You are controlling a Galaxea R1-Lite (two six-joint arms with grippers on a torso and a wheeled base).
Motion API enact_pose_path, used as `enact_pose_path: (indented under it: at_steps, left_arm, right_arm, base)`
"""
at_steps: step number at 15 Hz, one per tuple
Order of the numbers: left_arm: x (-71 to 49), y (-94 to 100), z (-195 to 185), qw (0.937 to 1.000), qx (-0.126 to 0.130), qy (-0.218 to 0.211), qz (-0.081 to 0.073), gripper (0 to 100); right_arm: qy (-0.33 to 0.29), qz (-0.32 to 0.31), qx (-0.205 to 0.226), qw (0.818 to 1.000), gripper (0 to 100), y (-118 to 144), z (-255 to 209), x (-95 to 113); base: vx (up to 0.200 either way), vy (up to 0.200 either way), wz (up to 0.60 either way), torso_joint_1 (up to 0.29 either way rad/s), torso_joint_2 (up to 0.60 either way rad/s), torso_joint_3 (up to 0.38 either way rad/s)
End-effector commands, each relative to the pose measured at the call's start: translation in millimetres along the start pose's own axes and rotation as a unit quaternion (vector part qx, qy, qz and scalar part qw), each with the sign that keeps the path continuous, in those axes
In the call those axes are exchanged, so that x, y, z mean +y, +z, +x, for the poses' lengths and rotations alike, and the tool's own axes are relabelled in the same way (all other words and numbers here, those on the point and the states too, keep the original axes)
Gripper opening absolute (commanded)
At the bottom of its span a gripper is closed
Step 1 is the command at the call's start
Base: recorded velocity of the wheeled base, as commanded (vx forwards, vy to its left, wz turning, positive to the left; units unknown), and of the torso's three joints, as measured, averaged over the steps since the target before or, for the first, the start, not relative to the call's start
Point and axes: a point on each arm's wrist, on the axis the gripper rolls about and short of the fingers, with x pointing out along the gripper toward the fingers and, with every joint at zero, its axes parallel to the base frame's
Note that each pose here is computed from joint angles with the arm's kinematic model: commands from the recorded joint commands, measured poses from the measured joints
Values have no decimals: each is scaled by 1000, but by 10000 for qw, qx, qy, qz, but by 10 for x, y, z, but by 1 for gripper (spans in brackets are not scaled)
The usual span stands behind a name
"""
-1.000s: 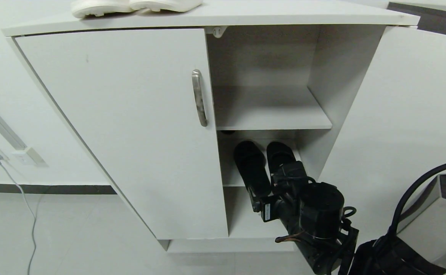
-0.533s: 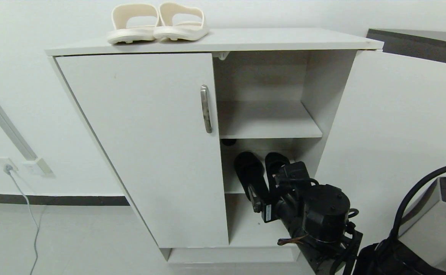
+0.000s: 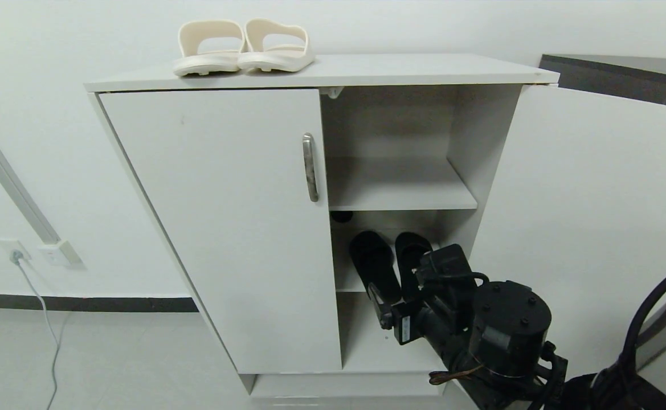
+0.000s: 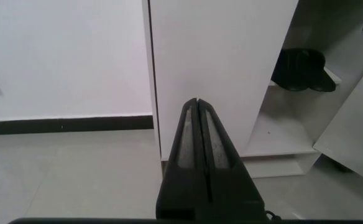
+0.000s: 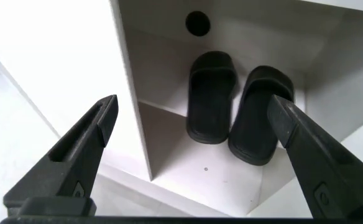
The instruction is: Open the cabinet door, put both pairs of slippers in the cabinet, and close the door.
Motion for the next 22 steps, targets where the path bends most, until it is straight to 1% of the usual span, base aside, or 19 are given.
enact_pose_path:
  at_steps: [1,11,14,18,20,22]
  left_arm:
    - [0,2,1,10000,1,-2,-4,0]
    - [0,0,1,10000,9,-2,-4,0]
    - [0,2,1,10000,1,-2,-4,0]
    - [0,2,1,10000,1,-2,-12,0]
    - [0,2,1,10000,1,5,-12,0]
    - [0,2,1,10000,1,5,-19,0]
  right_arm:
    - [14,0,2,10000,100,1,-12,-3]
    - [98,-7,8,10000,100,1,-45,35]
    - [167,14,-46,9998,100,57,-110,49]
    - [190,9,-39,9998,100,54,-119,60]
    - [190,-14,0,9998,100,29,-137,49]
    - [198,-244,76,9995,100,-15,-159,30]
  base:
    - [0,0,0,0,0,0]
    - [0,200,0,3,0,3]
    - [0,200,0,4,4,1]
    - [0,200,0,6,1,4]
    - [0,0,0,0,0,0]
    - [0,0,0,0,0,0]
